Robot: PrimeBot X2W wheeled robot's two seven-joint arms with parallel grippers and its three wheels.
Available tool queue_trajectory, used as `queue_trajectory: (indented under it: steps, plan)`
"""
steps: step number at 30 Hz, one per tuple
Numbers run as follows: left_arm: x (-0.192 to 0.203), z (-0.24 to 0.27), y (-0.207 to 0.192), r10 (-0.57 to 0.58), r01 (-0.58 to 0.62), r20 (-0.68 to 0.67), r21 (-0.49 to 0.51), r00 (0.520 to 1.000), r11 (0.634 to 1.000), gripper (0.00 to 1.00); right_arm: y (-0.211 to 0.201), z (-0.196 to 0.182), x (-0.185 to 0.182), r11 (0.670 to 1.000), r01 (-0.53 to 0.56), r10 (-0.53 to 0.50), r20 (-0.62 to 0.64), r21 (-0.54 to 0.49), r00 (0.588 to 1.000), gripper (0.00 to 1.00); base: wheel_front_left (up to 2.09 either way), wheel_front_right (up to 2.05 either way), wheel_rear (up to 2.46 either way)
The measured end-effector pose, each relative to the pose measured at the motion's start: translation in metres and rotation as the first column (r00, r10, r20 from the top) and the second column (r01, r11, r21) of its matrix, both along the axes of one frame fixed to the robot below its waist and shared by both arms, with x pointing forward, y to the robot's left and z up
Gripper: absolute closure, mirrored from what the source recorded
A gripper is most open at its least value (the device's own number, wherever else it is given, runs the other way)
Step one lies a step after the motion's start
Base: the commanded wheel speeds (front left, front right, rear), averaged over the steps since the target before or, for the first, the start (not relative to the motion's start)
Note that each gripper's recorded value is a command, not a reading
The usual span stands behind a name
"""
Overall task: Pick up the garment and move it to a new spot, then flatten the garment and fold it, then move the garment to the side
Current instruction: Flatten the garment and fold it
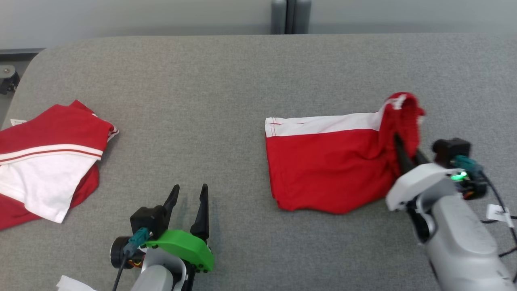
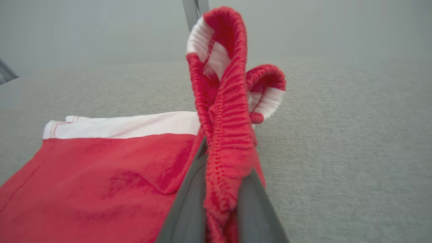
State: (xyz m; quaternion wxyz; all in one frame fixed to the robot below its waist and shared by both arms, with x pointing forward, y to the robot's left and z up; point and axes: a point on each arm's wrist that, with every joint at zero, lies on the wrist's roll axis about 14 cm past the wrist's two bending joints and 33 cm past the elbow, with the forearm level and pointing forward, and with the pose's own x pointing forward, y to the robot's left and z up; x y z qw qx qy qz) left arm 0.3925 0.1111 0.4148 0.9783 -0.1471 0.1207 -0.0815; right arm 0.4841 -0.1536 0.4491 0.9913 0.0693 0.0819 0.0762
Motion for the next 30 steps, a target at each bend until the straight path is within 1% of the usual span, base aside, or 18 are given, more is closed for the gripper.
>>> queue_trajectory:
  steps: [2, 4, 7, 9, 10, 11, 12, 17, 20, 22, 24, 26, 28, 30]
  plan:
    - [-0.002, 0.001, -0.001, -0.003, 0.003, 0.0, -0.001, 1.0, 1.0, 0.0, 0.043, 0.006, -0.003, 0.994, -0.087, 0.088, -0.007, 0.07, 0.996, 1.0, 0.0, 0.0, 0.0]
    - [-0.003, 0.002, -0.002, -0.004, 0.004, 0.002, -0.006, 1.0, 1.0, 0.0, 0.073, 0.012, -0.008, 0.981, -0.161, 0.163, -0.01, 0.111, 0.987, 1.0, 0.0, 0.0, 0.0]
    - [-0.005, 0.003, 0.0, 0.004, -0.004, 0.004, -0.008, 1.0, 1.0, 0.0, 0.107, 0.019, -0.015, 0.955, -0.246, 0.252, -0.011, 0.164, 0.968, 1.0, 0.0, 0.0, 0.0]
    - [-0.006, 0.003, 0.003, 0.013, -0.013, 0.004, -0.006, 1.0, 1.0, 0.0, 0.125, 0.02, -0.02, 0.941, -0.29, 0.297, -0.014, 0.176, 0.955, 1.0, 0.0, 0.0, 0.0]
    - [-0.007, 0.003, 0.005, 0.017, -0.017, 0.003, -0.006, 1.0, 1.0, 0.0, 0.132, 0.018, -0.022, 0.934, -0.31, 0.318, -0.02, 0.177, 0.948, 0.73, 0.0, 0.0, 0.0]
    - [-0.007, 0.003, 0.007, 0.023, -0.023, 0.002, -0.005, 1.0, 1.0, 0.0, 0.139, 0.016, -0.024, 0.929, -0.328, 0.337, -0.025, 0.174, 0.941, 0.38, 0.0, 0.0, 0.0]
    - [-0.008, 0.003, 0.008, 0.025, -0.025, 0.001, -0.004, 1.0, 1.0, 0.0, 0.145, 0.015, -0.026, 0.924, -0.344, 0.353, -0.027, 0.17, 0.935, 0.0, 0.0, 0.0, 0.0]
    - [-0.012, 0.004, 0.016, 0.054, -0.054, 0.002, -0.001, 0.999, 0.999, 0.0, 0.168, 0.019, -0.031, 0.897, -0.402, 0.407, 0.01, 0.184, 0.913, 0.0, 0.0, 0.0, 0.0]
    - [-0.013, 0.007, 0.019, 0.061, -0.061, 0.013, 0.005, 0.998, 0.998, 0.0, 0.17, 0.02, -0.034, 0.895, -0.402, 0.405, 0.028, 0.192, 0.914, 0.0, 0.0, 0.0, 0.0]
    - [-0.015, 0.007, 0.02, 0.063, -0.063, 0.017, 0.011, 0.998, 0.998, 0.0, 0.163, 0.02, -0.033, 0.905, -0.385, 0.385, 0.036, 0.182, 0.922, 0.0, 0.0, 0.0, 0.0]
    - [-0.013, 0.013, 0.02, 0.064, -0.065, 0.038, 0.023, 0.997, 0.998, 0.0, 0.149, 0.019, -0.03, 0.924, -0.349, 0.347, 0.042, 0.154, 0.937, 0.0, 0.0, 0.0, 0.0]
    - [-0.012, 0.017, 0.019, 0.057, -0.059, 0.054, 0.04, 0.997, 0.997, 0.0, 0.129, 0.02, -0.025, 0.945, -0.304, 0.3, 0.05, 0.122, 0.953, 0.0, 0.0, 0.0, 0.0]
    - [-0.013, 0.019, 0.018, 0.048, -0.052, 0.066, 0.057, 0.997, 0.997, 0.0, 0.099, 0.031, -0.018, 0.967, -0.242, 0.235, 0.093, 0.075, 0.968, 0.0, 0.0, 0.0, 0.0]
    - [-0.013, 0.022, 0.017, 0.038, -0.045, 0.082, 0.079, 0.996, 0.996, 0.0, 0.077, 0.035, -0.019, 0.981, -0.187, 0.18, 0.116, 0.047, 0.977, 0.0, 0.0, 0.0, 0.0]
